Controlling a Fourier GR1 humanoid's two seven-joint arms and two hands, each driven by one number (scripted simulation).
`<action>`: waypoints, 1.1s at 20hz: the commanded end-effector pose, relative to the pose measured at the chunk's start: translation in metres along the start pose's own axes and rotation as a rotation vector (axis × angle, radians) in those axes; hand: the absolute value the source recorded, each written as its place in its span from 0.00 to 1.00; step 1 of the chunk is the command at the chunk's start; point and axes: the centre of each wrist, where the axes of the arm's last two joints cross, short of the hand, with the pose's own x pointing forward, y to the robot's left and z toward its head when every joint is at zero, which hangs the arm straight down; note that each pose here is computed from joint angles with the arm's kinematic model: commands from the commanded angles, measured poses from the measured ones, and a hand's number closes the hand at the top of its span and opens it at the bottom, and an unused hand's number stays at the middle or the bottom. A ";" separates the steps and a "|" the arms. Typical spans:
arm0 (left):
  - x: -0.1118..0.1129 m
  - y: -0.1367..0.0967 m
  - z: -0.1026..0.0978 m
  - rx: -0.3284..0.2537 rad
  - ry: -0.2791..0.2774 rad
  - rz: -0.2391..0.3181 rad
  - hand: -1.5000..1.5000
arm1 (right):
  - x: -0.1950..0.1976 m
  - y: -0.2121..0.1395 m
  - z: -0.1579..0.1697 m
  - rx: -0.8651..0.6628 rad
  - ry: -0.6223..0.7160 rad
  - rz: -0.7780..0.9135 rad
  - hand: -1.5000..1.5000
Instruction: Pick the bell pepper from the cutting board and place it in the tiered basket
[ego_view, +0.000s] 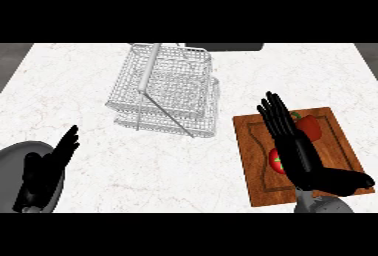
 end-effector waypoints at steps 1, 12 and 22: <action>0.025 0.001 -0.006 -0.015 -0.049 0.015 0.50 | 0.011 -0.025 0.004 0.007 -0.069 0.033 1.00; 0.076 -0.071 -0.028 -0.208 -0.187 0.225 0.50 | 0.010 -0.185 0.046 -0.543 -0.366 0.376 0.00; 0.071 -0.066 -0.028 -0.202 -0.176 0.257 0.50 | 0.046 -0.176 0.099 -0.338 -0.106 0.907 0.00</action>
